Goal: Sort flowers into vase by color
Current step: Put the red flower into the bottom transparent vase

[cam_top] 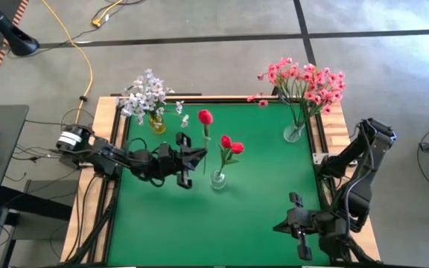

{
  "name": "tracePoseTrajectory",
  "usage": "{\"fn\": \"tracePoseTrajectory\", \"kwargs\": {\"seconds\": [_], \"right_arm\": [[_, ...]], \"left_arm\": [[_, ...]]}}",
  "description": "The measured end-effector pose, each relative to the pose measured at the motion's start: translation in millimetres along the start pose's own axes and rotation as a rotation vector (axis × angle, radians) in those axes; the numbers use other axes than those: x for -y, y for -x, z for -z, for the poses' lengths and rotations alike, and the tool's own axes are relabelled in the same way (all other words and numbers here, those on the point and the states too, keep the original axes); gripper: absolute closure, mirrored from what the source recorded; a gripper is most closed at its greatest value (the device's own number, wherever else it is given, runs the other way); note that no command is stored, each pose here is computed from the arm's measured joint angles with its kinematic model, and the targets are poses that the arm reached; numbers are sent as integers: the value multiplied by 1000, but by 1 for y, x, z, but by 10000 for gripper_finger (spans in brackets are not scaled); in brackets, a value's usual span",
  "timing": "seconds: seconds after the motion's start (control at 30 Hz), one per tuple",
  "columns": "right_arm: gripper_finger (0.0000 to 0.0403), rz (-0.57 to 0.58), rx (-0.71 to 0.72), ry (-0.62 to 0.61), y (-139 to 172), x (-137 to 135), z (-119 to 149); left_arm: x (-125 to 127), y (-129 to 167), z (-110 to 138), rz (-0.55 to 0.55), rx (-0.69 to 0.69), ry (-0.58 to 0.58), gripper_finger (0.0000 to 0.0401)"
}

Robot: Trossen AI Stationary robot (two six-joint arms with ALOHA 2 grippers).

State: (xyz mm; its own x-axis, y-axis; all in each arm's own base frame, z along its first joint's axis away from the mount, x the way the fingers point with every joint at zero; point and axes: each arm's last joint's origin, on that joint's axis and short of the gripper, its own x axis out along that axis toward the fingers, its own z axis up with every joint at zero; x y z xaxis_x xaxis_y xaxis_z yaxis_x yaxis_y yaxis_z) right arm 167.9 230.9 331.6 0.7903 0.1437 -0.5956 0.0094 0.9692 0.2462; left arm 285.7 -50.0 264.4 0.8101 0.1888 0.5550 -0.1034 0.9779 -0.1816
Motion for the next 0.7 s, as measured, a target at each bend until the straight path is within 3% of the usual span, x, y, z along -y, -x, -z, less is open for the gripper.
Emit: {"fn": "tracePoseTrajectory", "kwargs": {"seconds": [0.43,0.7], "right_arm": [[375,-15,-22,-11,-2,1,-2],[375,-33,-45,-10,-2,1,-1]], "left_arm": [[-10,-7,47,15,-106,75,401],[-14,-16,44,43,-75,38,401]]}}
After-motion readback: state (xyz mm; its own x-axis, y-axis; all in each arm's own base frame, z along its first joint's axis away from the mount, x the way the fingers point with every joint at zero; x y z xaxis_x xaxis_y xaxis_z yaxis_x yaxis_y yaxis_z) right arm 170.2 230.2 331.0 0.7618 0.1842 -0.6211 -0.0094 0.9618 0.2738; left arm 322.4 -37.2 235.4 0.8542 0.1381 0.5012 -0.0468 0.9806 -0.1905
